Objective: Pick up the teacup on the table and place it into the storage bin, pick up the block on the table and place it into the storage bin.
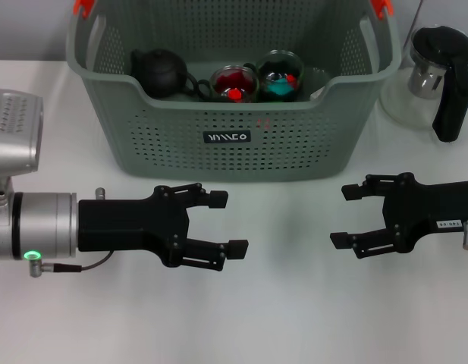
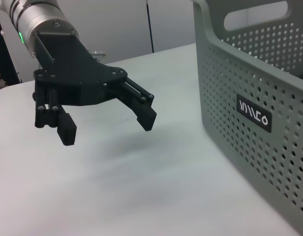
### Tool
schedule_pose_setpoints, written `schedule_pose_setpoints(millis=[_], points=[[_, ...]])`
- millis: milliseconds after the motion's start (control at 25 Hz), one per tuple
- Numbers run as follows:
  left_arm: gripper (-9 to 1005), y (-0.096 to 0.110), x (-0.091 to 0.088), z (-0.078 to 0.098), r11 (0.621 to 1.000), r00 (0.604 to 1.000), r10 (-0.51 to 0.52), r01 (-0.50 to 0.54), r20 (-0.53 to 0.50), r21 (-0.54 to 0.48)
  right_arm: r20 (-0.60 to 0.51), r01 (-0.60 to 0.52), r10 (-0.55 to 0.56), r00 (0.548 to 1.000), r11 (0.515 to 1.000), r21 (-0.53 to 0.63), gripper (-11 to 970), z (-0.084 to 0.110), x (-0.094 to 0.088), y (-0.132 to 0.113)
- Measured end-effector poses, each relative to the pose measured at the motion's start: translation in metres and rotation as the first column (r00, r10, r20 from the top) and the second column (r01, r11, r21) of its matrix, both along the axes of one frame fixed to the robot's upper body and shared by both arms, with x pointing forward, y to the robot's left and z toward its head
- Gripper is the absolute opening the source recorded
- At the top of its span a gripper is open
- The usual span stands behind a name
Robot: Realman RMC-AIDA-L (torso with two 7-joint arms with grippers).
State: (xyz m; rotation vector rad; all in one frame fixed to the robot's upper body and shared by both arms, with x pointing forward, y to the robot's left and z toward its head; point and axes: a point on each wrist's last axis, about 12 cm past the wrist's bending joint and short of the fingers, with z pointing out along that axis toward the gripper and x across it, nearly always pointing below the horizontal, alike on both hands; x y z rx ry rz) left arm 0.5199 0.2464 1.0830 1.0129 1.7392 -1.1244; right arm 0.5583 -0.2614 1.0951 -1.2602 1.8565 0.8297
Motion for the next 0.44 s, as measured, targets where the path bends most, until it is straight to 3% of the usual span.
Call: schedule_pose_setpoints(millis=[440], points=[[951, 0.0002, -0.0008, -0.0004, 1.0, 1.0, -0.003, 0.003, -0.003, 0.0, -0.012, 0.008, -0.008, 1.0, 1.0, 0.004, 927, -0.0011, -0.0014, -0.001]])
